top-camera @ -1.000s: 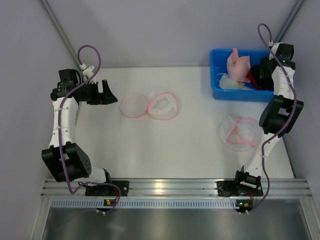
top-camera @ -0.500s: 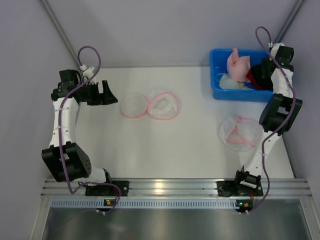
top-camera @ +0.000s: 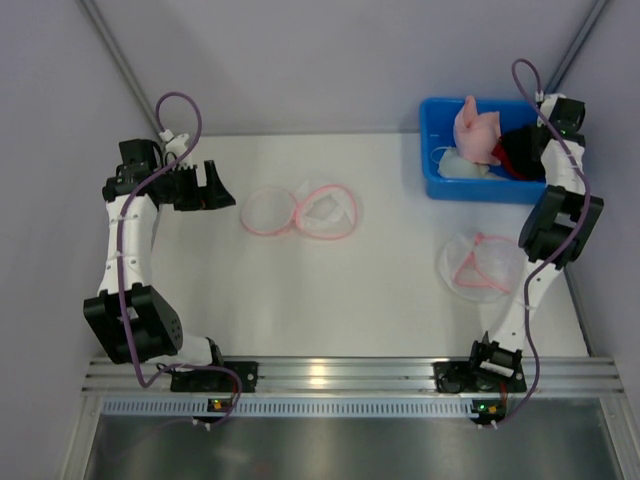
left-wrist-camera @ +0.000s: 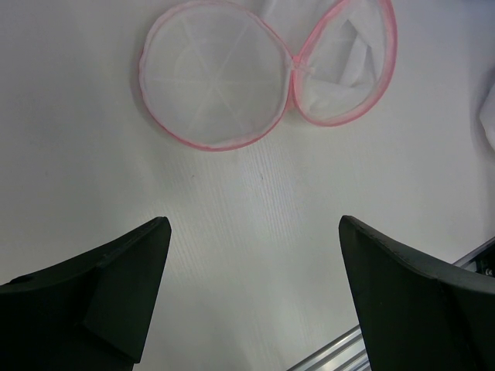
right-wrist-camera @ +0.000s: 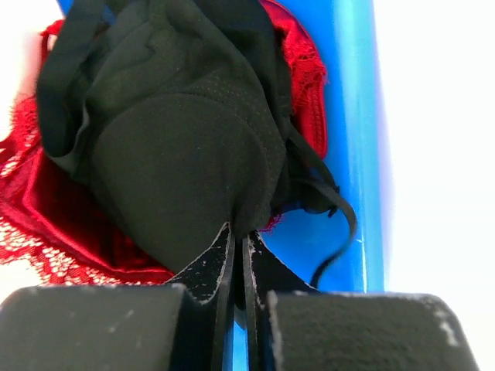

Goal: Place the bra in the laundry bag and zip it closed
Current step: Pick up the bra from the bin, then place the bra at the center of the board.

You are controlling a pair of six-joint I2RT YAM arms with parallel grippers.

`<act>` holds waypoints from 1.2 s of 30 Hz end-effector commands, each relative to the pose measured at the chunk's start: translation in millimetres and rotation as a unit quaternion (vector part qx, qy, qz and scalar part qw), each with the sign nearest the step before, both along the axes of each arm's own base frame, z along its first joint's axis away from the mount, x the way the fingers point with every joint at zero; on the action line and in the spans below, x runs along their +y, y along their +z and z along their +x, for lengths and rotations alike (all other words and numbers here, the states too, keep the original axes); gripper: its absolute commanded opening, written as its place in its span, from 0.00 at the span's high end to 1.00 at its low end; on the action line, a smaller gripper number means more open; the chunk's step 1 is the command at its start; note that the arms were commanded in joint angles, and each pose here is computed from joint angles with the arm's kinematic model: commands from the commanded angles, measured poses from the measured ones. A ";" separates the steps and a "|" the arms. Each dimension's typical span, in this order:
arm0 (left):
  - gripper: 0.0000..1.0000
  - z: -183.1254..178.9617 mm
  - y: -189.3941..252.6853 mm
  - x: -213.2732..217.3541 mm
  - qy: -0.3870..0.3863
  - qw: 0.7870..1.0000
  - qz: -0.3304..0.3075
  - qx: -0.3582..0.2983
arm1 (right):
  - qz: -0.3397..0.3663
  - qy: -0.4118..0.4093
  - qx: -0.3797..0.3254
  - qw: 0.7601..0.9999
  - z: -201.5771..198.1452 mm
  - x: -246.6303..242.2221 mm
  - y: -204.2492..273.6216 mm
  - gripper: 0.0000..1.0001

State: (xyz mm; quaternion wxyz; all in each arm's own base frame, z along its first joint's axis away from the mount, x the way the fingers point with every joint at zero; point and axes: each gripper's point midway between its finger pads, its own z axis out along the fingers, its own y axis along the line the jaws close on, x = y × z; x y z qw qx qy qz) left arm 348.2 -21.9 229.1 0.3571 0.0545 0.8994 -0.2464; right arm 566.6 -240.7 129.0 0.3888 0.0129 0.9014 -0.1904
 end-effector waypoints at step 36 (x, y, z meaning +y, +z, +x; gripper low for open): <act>0.05 -15.0 59.8 -21.3 -0.031 0.996 -0.030 -0.082 | 0.182 0.424 -0.147 0.875 -245.7 317.0 225.2 1.00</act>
